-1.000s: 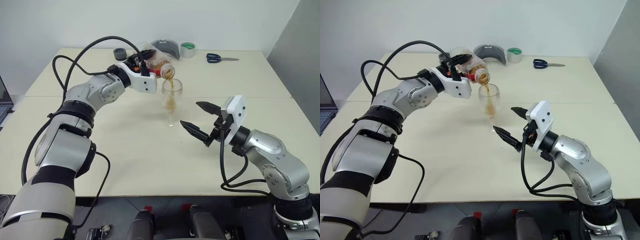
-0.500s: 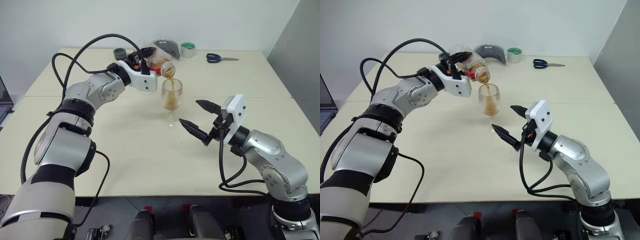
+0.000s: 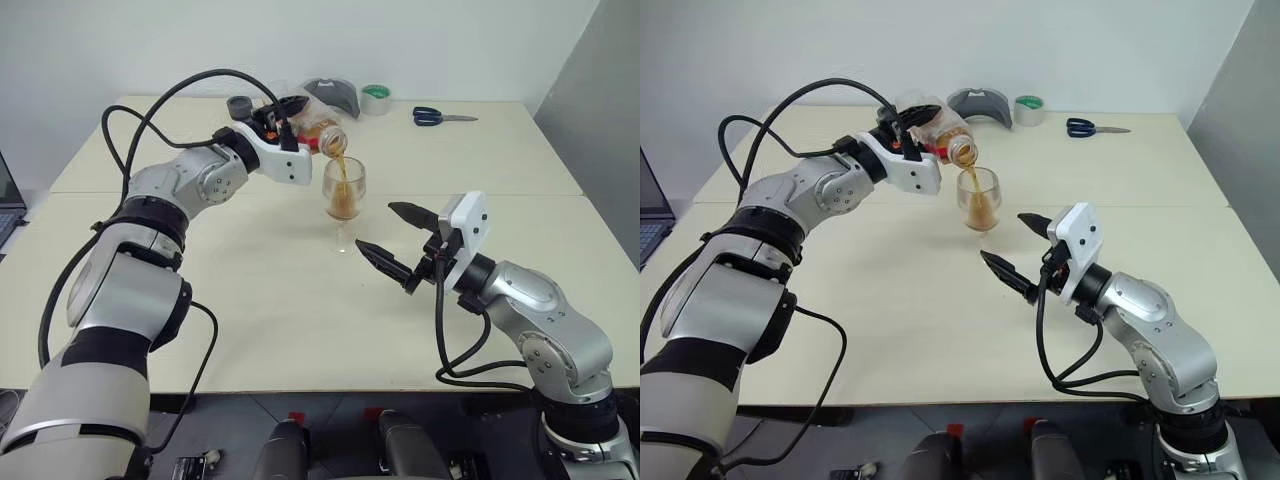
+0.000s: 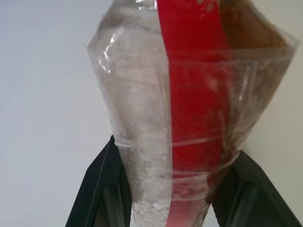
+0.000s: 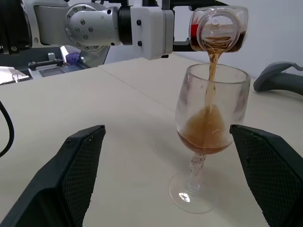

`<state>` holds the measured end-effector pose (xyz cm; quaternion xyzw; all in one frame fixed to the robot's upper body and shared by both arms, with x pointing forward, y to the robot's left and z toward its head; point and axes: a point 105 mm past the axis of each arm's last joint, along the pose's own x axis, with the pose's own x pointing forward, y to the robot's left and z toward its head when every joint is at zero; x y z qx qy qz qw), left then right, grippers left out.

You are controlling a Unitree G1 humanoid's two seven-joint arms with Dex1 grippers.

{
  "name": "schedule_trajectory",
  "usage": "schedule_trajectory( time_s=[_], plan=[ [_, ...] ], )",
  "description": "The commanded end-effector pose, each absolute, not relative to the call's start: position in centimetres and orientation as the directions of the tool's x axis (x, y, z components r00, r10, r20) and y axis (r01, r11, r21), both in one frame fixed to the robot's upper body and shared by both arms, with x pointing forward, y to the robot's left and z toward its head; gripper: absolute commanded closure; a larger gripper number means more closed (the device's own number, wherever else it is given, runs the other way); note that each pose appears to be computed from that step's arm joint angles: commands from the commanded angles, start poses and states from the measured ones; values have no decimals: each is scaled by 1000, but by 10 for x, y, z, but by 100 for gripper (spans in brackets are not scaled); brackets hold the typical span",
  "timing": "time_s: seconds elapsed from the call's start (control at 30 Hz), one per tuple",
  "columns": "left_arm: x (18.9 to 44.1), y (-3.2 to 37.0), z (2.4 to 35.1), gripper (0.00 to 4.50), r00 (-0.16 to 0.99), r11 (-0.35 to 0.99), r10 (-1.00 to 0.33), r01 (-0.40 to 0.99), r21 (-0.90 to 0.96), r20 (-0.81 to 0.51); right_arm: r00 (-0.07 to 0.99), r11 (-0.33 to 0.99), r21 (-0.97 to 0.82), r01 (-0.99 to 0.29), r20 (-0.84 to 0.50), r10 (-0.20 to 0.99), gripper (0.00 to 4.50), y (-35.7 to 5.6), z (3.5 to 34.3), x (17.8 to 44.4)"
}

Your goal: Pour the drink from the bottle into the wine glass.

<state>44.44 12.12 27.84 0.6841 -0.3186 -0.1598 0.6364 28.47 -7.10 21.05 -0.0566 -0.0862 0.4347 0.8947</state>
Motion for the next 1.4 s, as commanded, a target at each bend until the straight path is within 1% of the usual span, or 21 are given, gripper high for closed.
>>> schedule_trajectory(
  time_s=[0.03,1.07,1.4],
  plan=[
    [442,120,305,279,725,32,-639,-308,951,256,584,604,-215,-767,156,797,0,-68,223,276],
    [443,121,309,279,724,1,-634,-352,936,272,577,596,-217,-773,151,803,0,-65,222,275],
    [444,118,307,279,725,53,-629,-319,946,280,579,599,-218,-771,153,801,0,-65,222,275]
  ],
)
